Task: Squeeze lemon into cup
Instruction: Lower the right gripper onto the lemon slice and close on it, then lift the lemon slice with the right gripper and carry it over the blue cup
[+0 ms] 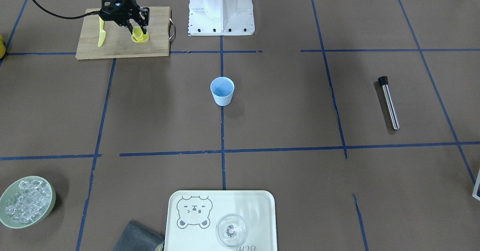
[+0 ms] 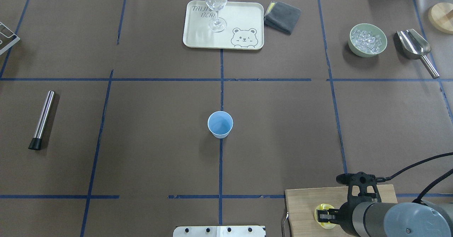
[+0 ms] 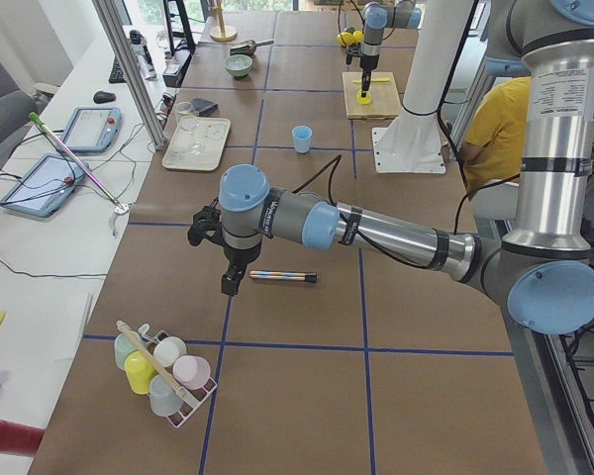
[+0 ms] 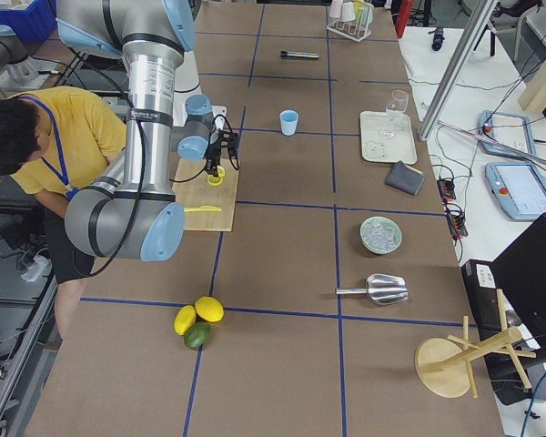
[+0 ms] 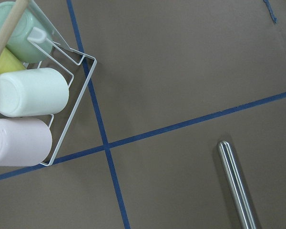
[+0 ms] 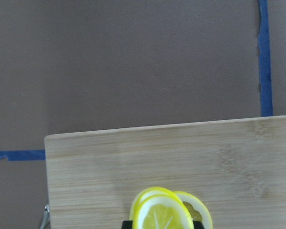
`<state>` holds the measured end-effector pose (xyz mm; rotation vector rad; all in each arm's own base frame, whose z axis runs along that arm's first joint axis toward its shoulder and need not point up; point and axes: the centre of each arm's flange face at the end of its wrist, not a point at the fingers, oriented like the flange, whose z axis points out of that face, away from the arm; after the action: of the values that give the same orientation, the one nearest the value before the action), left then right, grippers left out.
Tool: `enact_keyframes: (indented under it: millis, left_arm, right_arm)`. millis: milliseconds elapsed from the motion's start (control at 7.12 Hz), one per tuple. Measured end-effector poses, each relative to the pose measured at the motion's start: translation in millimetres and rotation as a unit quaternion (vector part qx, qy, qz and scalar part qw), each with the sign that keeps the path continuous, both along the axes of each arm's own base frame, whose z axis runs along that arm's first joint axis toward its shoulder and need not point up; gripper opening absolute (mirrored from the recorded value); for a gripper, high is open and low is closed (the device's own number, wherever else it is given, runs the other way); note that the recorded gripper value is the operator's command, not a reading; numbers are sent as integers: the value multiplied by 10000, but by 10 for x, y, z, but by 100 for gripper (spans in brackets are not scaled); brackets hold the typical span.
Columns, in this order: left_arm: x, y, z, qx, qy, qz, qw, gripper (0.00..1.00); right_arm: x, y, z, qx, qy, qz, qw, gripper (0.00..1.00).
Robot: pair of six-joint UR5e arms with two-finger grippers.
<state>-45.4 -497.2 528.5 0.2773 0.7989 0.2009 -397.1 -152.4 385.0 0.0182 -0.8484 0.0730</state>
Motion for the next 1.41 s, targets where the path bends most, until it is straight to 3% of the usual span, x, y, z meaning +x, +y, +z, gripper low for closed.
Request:
enact_keyframes:
  millis: [1405]
  left_arm:
    - [-5,93,3,-7,3,-2,10000,100]
  right_arm:
    - [307,-103,-208,-18,-176,132,9998,52]
